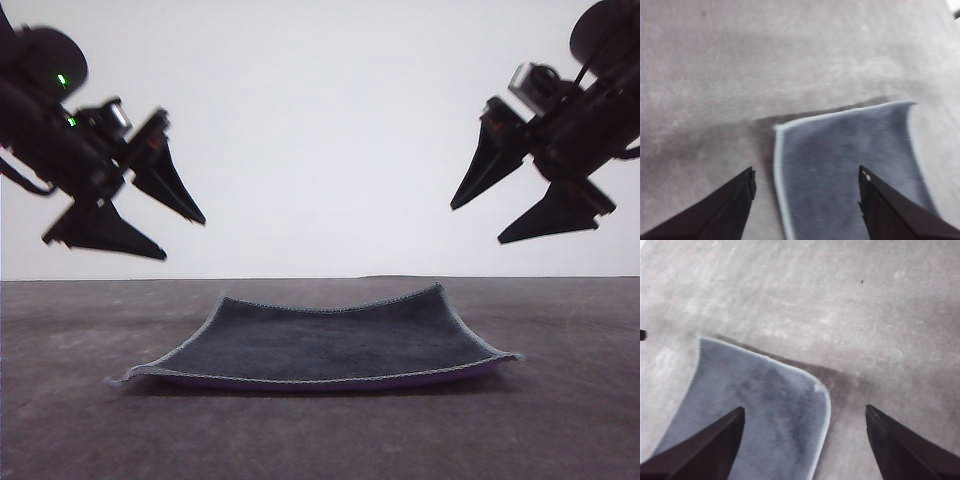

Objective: Fold clothes

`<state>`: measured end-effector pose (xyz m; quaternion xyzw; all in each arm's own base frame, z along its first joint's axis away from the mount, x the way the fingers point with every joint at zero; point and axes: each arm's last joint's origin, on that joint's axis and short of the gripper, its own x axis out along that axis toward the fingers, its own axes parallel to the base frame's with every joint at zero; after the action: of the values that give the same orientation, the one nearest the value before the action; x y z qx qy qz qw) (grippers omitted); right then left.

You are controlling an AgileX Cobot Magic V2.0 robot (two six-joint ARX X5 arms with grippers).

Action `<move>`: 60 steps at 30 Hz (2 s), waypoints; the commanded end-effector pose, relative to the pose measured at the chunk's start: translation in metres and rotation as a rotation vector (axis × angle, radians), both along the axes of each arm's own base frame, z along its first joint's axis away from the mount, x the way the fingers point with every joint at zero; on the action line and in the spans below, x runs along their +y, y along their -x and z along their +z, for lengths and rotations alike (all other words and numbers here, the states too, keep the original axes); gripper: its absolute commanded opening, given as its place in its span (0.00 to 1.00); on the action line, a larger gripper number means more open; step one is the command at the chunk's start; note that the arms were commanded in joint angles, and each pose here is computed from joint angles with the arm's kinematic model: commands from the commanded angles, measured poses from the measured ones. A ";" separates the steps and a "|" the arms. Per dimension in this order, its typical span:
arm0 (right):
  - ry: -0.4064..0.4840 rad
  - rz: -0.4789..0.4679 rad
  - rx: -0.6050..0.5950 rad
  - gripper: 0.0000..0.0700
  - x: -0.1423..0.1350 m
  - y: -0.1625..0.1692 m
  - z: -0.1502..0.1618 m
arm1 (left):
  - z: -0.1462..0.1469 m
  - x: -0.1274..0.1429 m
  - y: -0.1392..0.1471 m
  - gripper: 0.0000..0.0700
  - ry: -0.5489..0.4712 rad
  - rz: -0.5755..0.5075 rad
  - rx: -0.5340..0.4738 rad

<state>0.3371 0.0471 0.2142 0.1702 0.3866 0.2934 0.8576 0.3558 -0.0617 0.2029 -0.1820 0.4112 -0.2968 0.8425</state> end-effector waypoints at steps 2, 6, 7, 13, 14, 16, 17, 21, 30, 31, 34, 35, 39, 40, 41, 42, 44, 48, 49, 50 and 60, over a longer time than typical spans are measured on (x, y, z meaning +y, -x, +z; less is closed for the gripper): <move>-0.005 0.002 0.025 0.69 0.002 -0.011 -0.014 | -0.014 -0.003 -0.013 0.57 0.005 0.007 0.033; -0.026 0.009 0.048 0.69 0.004 -0.021 -0.029 | -0.030 -0.008 -0.028 0.57 0.030 -0.020 0.075; -0.033 0.012 0.054 0.69 0.005 -0.023 -0.032 | -0.033 -0.009 -0.031 0.57 0.036 -0.028 0.082; -0.043 0.031 0.084 0.69 0.012 -0.036 -0.047 | -0.049 -0.019 -0.051 0.57 0.042 -0.041 0.119; -0.050 0.037 0.091 0.69 0.013 -0.038 -0.049 | -0.052 -0.021 -0.054 0.57 0.042 -0.045 0.129; -0.051 0.045 0.102 0.69 0.016 -0.042 -0.053 | -0.058 -0.026 -0.059 0.57 0.042 -0.055 0.144; -0.052 0.050 0.109 0.69 0.019 -0.044 -0.055 | -0.060 -0.029 -0.060 0.57 0.044 -0.060 0.150; -0.053 0.062 0.127 0.69 0.024 -0.047 -0.062 | -0.062 -0.038 -0.063 0.56 0.057 -0.088 0.152; -0.064 0.079 0.113 0.45 0.032 -0.048 -0.062 | -0.058 -0.047 -0.063 0.55 0.067 -0.115 0.148; -0.065 0.080 0.112 0.41 0.032 -0.048 -0.062 | -0.059 -0.047 -0.063 0.54 0.067 -0.115 0.149; -0.066 0.085 0.109 0.22 0.034 -0.048 -0.062 | -0.059 -0.047 -0.063 0.32 0.066 -0.115 0.152; -0.066 0.085 0.107 0.13 0.034 -0.048 -0.062 | -0.059 -0.047 -0.063 0.19 0.066 -0.115 0.151; -0.075 0.091 0.108 0.00 0.034 -0.048 -0.062 | -0.059 -0.047 -0.063 0.00 0.065 -0.117 0.147; -0.081 0.098 0.109 0.00 0.034 -0.048 -0.062 | -0.059 -0.047 -0.063 0.00 0.065 -0.118 0.148; -0.087 0.104 0.110 0.00 0.034 -0.047 -0.061 | -0.059 -0.047 -0.063 0.00 0.065 -0.118 0.150; -0.097 0.112 0.113 0.00 0.034 -0.047 -0.061 | -0.059 -0.047 -0.062 0.00 0.072 -0.124 0.156; -0.127 0.138 0.122 0.00 0.035 -0.047 -0.061 | -0.059 -0.048 -0.061 0.00 0.095 -0.145 0.178; -0.192 0.197 0.172 0.00 0.031 -0.046 -0.057 | -0.059 -0.045 -0.057 0.00 0.147 -0.184 0.238; -0.203 0.210 0.183 0.00 0.030 -0.046 -0.055 | -0.059 -0.044 -0.056 0.00 0.158 -0.190 0.255; -0.214 0.223 0.194 0.00 0.028 -0.046 -0.054 | -0.059 -0.043 -0.054 0.00 0.170 -0.197 0.275; -0.256 0.330 0.341 0.00 0.014 -0.035 -0.043 | -0.039 -0.031 -0.029 0.00 0.151 -0.308 0.346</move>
<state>0.3695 0.0603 0.1730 0.2780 0.5153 0.4223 0.6920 0.3838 -0.0916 0.1520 -0.2539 0.5743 -0.3860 0.6758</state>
